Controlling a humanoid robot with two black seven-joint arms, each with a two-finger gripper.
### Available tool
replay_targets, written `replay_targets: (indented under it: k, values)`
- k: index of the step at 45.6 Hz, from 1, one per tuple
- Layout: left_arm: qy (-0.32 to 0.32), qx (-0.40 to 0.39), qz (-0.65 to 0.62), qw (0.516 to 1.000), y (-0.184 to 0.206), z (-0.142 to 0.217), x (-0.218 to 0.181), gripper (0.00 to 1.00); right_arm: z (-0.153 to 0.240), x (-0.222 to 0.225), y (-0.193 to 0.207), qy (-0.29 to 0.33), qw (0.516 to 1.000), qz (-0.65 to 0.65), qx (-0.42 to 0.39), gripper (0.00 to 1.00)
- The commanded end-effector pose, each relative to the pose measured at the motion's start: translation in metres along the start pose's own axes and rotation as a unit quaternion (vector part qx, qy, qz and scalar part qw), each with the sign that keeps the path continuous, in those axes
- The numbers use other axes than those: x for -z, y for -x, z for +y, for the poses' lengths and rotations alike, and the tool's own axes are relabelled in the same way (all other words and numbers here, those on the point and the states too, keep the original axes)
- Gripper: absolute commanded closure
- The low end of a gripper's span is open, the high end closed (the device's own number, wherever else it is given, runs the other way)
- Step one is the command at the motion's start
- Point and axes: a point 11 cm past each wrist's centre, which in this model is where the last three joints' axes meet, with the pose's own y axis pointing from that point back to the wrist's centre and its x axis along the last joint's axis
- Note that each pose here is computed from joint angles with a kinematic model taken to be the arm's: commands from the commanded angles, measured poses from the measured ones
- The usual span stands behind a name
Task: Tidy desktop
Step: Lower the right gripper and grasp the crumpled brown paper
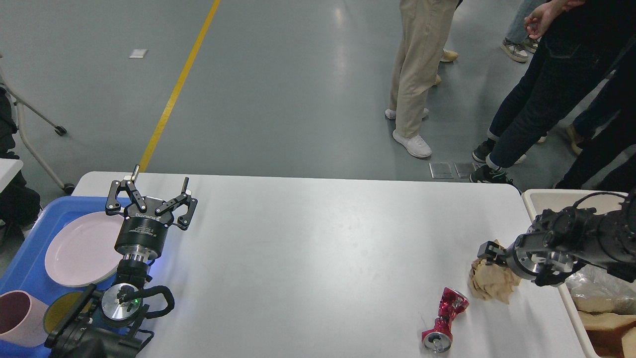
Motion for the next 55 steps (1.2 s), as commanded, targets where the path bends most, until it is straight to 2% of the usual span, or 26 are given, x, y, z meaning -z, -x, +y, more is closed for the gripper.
replay_targets:
  k: [1, 9, 14, 22, 23, 25, 47, 55]
  values:
    - [0.000, 0.000, 0.000, 1.000, 0.000, 0.000, 0.000, 0.03, -0.004, 0.006, 0.004, -0.013, 1.000, -0.019, -0.001, 0.01]
    - [0.000, 0.000, 0.000, 1.000, 0.000, 0.000, 0.000, 0.03, -0.005, 0.017, 0.007, -0.029, 0.999, -0.031, 0.002, 0.04]
    - [0.000, 0.000, 0.000, 1.000, 0.000, 0.000, 0.000, 0.03, -0.007, 0.019, 0.012, -0.030, 0.999, -0.030, 0.004, 0.16]
    - [0.000, 0.000, 0.000, 1.000, 0.000, 0.000, 0.000, 0.03, -0.012, 0.022, 0.025, -0.028, 0.999, -0.022, 0.018, 0.67]
    - [0.000, 0.000, 0.000, 1.000, 0.000, 0.000, 0.000, 0.03, -0.012, 0.021, 0.026, -0.027, 0.999, -0.022, 0.019, 0.76]
    - [0.000, 0.000, 0.000, 1.000, 0.000, 0.000, 0.000, 0.03, -0.013, 0.021, 0.028, -0.024, 0.999, -0.018, 0.023, 0.99]
    - [0.000, 0.000, 0.000, 1.000, 0.000, 0.000, 0.000, 0.03, -0.009, 0.015, 0.020, -0.011, 0.999, -0.026, 0.021, 1.00]
    - [0.000, 0.000, 0.000, 1.000, 0.000, 0.000, 0.000, 0.03, 0.021, 0.008, -0.005, -0.016, 0.997, -0.040, 0.062, 1.00]
